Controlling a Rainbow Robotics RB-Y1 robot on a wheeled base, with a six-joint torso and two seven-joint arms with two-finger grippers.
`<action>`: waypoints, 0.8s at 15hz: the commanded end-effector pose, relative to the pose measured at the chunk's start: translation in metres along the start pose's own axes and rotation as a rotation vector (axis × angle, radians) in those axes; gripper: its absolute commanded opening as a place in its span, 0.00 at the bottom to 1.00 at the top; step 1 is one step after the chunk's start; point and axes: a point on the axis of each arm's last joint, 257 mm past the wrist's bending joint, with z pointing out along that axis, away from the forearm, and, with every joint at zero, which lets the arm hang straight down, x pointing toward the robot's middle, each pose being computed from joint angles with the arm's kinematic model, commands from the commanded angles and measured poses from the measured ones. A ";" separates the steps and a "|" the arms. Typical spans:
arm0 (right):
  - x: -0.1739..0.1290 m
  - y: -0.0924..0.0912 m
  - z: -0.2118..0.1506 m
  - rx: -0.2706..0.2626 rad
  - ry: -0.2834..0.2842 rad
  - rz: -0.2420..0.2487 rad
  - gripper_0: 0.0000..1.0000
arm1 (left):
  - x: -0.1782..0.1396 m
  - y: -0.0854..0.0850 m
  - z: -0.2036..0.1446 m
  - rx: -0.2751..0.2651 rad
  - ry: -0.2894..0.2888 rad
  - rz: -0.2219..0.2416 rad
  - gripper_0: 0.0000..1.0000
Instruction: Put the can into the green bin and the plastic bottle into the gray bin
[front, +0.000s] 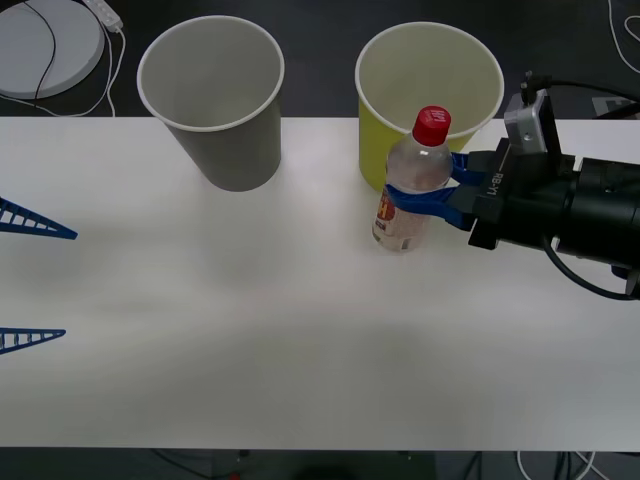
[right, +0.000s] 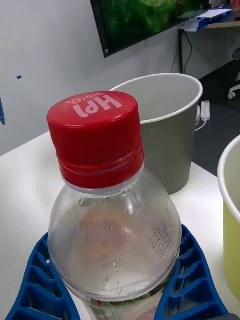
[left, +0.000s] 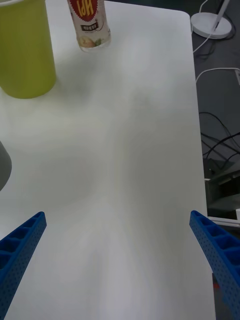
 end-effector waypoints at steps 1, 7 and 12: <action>-0.009 0.002 0.001 -0.019 0.030 -0.004 0.00 | 0.000 0.000 0.000 0.000 0.000 0.000 1.00; -0.036 0.004 -0.001 -0.051 0.097 0.029 0.00 | 0.000 0.000 0.000 0.000 0.000 0.000 1.00; -0.053 0.011 -0.001 -0.050 0.172 0.052 0.00 | 0.000 0.000 0.000 0.000 0.000 0.000 1.00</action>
